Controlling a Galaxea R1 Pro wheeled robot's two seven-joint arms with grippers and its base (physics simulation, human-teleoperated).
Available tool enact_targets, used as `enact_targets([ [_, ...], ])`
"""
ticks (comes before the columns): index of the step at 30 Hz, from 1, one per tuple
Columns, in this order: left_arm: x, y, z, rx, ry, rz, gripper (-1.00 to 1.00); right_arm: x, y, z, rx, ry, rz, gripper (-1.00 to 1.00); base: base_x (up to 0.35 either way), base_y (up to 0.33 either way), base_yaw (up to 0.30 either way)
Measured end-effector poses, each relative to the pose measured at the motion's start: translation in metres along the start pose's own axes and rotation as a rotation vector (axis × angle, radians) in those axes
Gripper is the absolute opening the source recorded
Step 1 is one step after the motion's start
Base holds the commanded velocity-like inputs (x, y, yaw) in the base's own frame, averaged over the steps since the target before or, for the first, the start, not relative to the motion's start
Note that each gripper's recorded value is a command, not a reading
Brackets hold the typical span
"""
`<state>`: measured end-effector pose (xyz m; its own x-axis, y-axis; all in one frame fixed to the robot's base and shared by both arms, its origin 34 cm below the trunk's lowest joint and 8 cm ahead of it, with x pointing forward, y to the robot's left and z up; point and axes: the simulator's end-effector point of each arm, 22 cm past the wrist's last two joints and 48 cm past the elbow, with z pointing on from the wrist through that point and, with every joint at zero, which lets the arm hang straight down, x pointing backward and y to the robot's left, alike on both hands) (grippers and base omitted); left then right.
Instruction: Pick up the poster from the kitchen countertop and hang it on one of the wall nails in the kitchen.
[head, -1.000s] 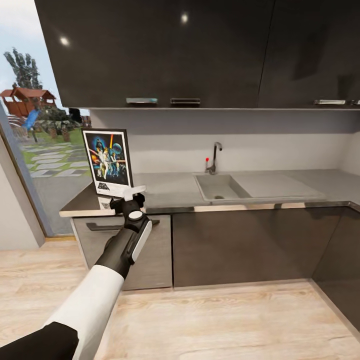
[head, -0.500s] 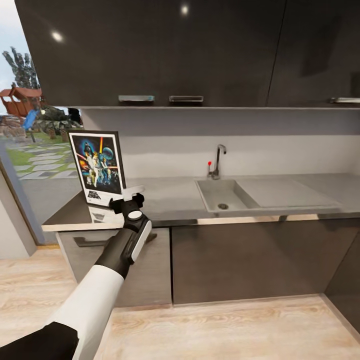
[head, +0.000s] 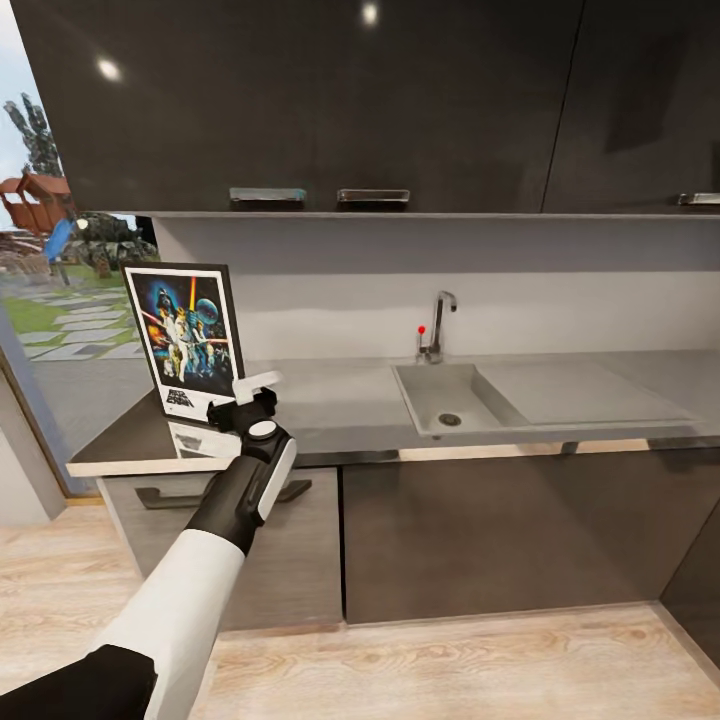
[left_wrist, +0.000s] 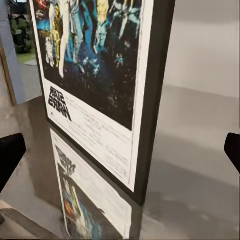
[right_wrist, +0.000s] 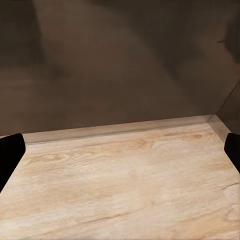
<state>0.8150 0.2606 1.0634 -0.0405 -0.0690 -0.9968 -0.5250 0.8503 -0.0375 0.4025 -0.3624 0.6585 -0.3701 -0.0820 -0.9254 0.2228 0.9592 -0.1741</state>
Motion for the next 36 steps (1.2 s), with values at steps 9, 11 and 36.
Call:
enact_targets([
  [9, 0.000, 0.032, -0.002, -0.144, 0.002, -0.007, 1.00, 0.000, 0.000, 0.000, 0.000, 0.000, 0.002, 1.00, 0.002, 0.000, 0.000],
  [11, 0.000, 0.033, -0.002, -0.147, 0.002, -0.007, 1.00, 0.000, 0.000, 0.000, 0.000, -0.001, 0.001, 1.00, 0.000, 0.000, 0.000],
  [36, 0.000, 0.034, -0.003, -0.154, 0.001, -0.007, 1.00, 0.000, 0.001, 0.000, -0.001, 0.000, 0.000, 1.00, 0.069, -0.046, 0.000],
])
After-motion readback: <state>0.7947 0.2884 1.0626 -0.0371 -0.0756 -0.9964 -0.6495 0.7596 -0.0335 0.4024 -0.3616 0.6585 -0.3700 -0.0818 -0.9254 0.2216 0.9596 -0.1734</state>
